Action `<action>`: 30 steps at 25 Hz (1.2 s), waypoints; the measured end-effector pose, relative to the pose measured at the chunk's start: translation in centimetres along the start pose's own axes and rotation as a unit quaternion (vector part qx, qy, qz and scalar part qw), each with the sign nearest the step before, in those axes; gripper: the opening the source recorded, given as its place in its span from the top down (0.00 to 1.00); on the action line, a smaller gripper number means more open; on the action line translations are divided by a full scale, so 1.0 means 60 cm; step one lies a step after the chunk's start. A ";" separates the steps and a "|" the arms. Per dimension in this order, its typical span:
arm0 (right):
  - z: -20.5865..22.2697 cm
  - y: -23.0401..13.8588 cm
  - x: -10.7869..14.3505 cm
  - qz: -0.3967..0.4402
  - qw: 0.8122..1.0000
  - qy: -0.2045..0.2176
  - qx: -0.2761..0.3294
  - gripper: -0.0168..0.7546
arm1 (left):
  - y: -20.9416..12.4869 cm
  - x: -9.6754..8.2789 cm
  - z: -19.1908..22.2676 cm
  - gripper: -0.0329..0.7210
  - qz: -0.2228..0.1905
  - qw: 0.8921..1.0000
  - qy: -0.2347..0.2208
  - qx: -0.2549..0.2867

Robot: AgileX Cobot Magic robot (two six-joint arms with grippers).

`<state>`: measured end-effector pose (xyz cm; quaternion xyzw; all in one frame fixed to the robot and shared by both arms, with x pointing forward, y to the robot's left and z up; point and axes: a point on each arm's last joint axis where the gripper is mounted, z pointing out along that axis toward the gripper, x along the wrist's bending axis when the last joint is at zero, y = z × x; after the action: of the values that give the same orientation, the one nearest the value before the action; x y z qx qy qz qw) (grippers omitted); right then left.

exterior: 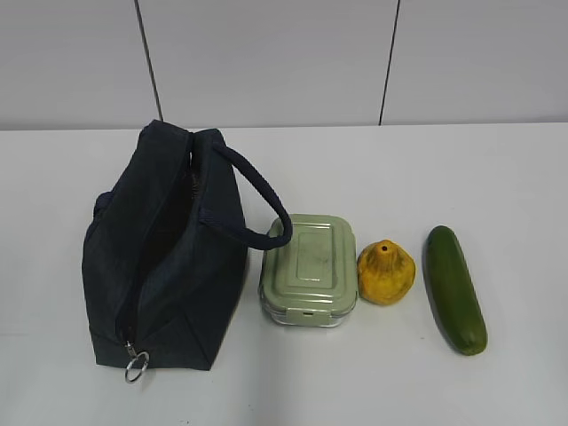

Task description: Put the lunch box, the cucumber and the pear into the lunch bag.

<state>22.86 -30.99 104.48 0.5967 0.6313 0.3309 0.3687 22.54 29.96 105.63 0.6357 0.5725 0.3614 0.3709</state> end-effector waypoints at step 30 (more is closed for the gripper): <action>0.097 0.105 0.018 -0.013 0.993 0.031 0.115 0.43 | 0.168 -0.027 0.168 0.62 -0.017 0.984 -0.111 0.139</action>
<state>31.08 -29.58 106.86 0.6166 0.6839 0.2695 0.2818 35.98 27.09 109.82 0.7076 0.5828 0.1993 0.3463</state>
